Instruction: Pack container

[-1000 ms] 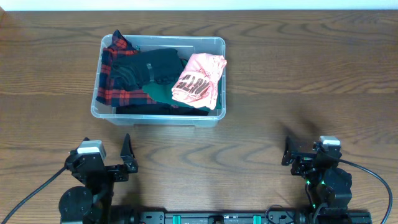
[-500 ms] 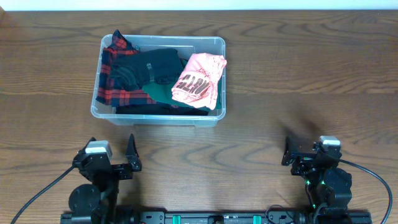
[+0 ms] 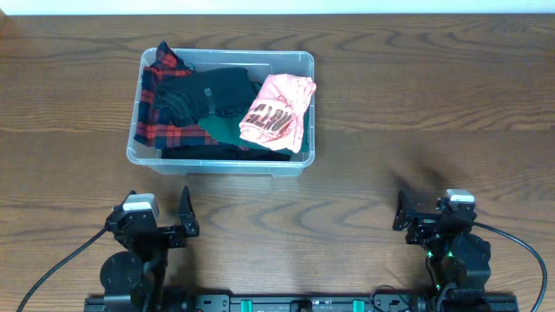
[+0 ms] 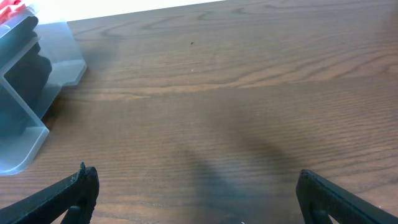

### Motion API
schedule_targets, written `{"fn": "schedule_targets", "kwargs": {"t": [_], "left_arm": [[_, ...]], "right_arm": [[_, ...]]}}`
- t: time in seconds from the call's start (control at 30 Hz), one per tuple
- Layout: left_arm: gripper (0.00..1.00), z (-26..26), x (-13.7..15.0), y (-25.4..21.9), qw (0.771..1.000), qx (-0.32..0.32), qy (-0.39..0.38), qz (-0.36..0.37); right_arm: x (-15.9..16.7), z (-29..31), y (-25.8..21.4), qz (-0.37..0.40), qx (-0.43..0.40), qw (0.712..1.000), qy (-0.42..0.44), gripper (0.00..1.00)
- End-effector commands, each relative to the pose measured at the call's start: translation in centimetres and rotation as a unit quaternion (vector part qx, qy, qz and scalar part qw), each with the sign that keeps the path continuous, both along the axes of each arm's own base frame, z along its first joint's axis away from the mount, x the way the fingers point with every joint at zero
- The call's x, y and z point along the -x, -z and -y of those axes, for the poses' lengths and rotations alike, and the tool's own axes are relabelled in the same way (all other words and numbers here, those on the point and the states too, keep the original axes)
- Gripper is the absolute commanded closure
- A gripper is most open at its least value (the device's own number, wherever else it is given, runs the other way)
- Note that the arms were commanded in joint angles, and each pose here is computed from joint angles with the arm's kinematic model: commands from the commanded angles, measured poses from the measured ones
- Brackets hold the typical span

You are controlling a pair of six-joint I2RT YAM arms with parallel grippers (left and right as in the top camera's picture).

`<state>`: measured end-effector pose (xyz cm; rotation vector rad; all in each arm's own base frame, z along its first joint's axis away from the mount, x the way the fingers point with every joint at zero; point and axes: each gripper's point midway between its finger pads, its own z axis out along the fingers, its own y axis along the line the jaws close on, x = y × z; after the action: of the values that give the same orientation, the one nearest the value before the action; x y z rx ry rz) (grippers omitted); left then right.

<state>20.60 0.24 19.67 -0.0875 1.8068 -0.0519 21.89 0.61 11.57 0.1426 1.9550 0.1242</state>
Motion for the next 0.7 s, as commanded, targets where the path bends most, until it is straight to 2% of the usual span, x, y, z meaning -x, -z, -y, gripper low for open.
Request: {"fn": "schedule_targets", "kwargs": {"t": [0.0,0.67], "left_arm": [[0.02,0.4,-0.4,0.2,1.0,-0.001,0.011,0.01],[0.02,0.5,-1.5,2.5,1.0,0.003,0.014,0.007]], "right_arm": [[0.0,-0.2,-0.1,0.003,-0.006,1.0,-0.003,0.01],[0.0,-0.2,-0.1,0.003,-0.006,1.0,-0.003,0.01]]}}
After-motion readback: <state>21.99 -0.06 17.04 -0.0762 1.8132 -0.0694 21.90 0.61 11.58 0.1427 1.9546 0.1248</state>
